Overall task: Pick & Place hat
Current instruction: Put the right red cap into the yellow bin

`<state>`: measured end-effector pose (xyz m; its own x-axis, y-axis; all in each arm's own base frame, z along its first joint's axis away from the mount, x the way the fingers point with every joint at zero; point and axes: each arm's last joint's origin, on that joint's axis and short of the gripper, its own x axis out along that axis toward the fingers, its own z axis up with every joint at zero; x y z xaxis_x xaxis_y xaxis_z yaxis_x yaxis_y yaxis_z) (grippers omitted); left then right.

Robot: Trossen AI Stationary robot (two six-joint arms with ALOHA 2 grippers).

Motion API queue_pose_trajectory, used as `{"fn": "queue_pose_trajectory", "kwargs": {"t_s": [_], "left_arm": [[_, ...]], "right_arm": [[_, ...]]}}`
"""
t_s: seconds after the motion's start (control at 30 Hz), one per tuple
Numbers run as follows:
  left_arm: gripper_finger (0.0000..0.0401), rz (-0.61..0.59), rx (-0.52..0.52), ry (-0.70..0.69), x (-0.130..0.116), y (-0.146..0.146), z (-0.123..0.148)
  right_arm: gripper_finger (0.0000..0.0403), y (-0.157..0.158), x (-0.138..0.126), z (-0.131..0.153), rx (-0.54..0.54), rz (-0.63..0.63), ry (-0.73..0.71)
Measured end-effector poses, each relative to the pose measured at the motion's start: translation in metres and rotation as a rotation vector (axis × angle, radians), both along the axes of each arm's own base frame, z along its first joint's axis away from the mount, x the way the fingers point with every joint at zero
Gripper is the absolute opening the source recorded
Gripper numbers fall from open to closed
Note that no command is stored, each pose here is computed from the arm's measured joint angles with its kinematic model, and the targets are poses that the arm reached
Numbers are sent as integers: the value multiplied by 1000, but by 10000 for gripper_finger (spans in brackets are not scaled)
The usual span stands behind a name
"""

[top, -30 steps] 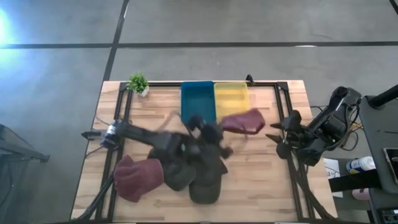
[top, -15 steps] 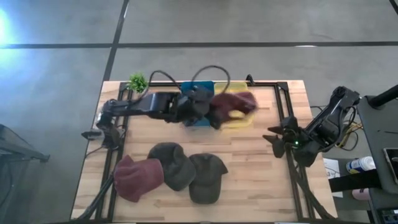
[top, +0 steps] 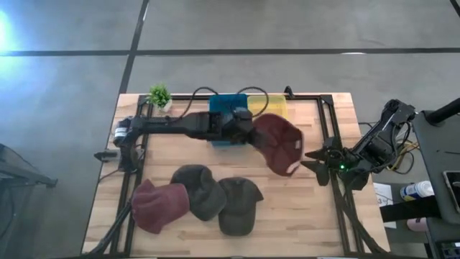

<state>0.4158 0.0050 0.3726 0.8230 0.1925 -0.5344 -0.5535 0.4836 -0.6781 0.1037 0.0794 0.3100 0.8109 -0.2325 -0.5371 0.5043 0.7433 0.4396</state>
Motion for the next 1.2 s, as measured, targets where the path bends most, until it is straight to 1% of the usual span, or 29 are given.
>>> {"fn": "queue_pose_trajectory", "kwargs": {"t_s": [0.07, 0.17, 0.23, 0.3, 0.43, 0.57, 0.63, 0.73, 0.83, 0.93, 1.07, 1.2], "left_arm": [[5, -20, -64, -34, 4, -3, -8], [5, 6, -168, -40, 6, -7, -22], [5, 23, -219, -82, 9, -12, -26], [5, 26, -256, -136, 12, -18, -24], [5, 53, -295, -164, 11, -27, -21], [5, 23, -324, -234, 13, -41, -10], [5, 13, -343, -239, 11, -47, -5], [5, -21, -387, -241, 11, -56, -5], [5, -38, -391, -218, 11, -67, -9], [5, -2, -317, -130, 5, -73, -17], [5, 128, -85, 6, -6, -76, -30], [5, 212, 142, 23, -14, -81, -24]], "right_arm": [[219, 2, 2, 0, -18, 22, 0], [219, 5, 5, 0, -48, 42, 8], [219, 7, 7, -2, -60, 36, 18], [219, 8, 11, -4, -69, 23, 29], [219, 11, 18, -10, -66, -6, 60], [219, 14, 25, -15, -57, -43, 80], [219, 15, 28, -17, -69, -55, 88], [219, 15, 32, -20, -83, -77, 98], [219, 15, 36, -22, -116, -107, 92], [219, 15, 39, -24, -128, -134, 87], [219, 15, 39, -25, -118, -138, 93], [219, 16, 38, -23, -72, -107, 119]]}}
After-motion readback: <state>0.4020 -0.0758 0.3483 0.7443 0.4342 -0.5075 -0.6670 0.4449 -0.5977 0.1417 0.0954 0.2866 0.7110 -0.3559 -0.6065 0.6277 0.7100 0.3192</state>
